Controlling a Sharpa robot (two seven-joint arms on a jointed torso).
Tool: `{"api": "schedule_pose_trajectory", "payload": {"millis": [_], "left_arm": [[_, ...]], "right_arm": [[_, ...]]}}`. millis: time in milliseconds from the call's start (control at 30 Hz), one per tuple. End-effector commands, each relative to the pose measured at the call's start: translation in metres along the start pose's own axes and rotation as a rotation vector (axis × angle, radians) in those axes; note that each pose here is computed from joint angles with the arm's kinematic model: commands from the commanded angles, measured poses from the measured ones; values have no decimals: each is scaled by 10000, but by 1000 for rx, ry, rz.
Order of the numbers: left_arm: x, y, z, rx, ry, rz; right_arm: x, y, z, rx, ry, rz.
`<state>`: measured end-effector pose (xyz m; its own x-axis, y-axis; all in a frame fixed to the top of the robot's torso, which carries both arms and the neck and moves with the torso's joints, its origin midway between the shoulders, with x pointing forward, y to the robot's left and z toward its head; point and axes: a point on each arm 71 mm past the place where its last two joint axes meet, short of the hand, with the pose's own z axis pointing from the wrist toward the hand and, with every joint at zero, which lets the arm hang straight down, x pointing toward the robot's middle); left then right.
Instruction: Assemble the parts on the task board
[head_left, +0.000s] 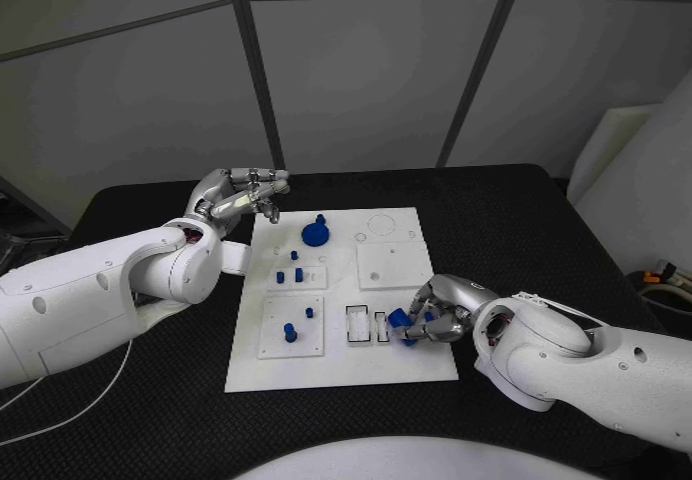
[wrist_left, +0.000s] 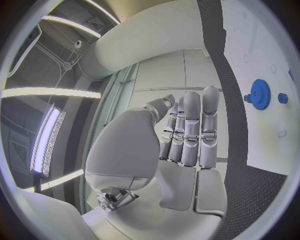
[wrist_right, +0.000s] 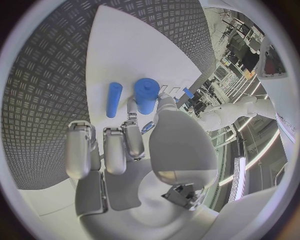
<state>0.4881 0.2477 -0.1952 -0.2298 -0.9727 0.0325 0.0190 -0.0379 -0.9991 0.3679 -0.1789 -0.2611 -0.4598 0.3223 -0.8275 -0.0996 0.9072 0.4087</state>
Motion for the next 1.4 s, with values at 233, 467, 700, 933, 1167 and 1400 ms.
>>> {"api": "schedule_pose_trajectory", "payload": {"millis": [233,467,700,933,1167,1400], "left_arm": [[9,-15,-3,5,9,-7],[2,-15,-4,5,8,-6],[7,-12,2,5,8,-7],[11,-11,3,5,9,-7],[26,-10,6,5,12,-8],[36,-11,7,4,15,-10]], "right_arm": [[72,-45,18,44,22,-27],[5,-11,-42,4,-59,23],[-87,59,-132,-61,-165,176],[-68,170,-137,-96,-163,245],[17,288,-63,-113,-102,244],[109,377,28,-108,-38,221]]}}
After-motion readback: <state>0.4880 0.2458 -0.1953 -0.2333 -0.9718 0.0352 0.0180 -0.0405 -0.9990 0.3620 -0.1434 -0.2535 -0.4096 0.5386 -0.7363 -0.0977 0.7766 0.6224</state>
